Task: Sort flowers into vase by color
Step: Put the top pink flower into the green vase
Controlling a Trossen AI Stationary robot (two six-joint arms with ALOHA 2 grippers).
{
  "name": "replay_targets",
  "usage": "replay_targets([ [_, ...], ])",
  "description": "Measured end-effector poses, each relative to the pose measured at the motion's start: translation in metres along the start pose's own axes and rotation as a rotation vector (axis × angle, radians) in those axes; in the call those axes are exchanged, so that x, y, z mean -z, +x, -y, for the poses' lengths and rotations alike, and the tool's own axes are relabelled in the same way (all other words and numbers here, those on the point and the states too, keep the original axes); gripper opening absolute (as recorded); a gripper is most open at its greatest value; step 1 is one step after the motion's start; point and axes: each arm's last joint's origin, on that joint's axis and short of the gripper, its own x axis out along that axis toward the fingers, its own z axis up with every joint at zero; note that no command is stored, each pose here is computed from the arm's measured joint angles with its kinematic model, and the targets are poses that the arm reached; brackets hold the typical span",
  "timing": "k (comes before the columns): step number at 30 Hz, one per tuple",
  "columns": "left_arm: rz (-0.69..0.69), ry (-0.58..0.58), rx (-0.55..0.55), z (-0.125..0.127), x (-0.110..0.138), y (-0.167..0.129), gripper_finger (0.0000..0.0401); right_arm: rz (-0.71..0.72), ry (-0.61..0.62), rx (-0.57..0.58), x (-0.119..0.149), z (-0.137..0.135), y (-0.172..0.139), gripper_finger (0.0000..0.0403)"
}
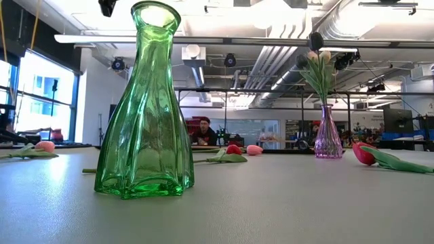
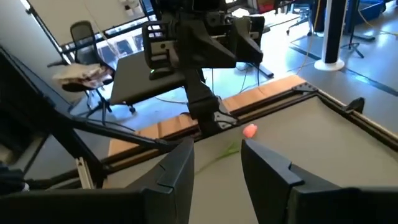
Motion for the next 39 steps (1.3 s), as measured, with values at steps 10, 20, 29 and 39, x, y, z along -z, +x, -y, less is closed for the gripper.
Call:
replay_targets([
  [10, 0.0, 0.017, 0.0, 0.0, 0.0, 0.0, 0.0163, 0.099, 0.088, 0.013, 0.008, 0.0, 0.036, 0.0122],
  [20, 0.002, 0.016, 0.001, 0.0, 0.0, 0.0, 0.0163, 0.042, 0.222, 0.381, 0.031, 0.018, 0.043, 0.0122],
  [29, 0.012, -0.049, -0.006, 0.0, -0.001, 0.0, 0.0163, 0.047, 0.461, 0.54, 0.045, 0.025, 0.036, 0.0121],
  [39, -0.031, -0.013, -0.027, 0.001, 0.002, 0.021, 0.0163, 0.1, 0.468, 0.603, 0.05, 0.015, 0.027, 0.0121],
])
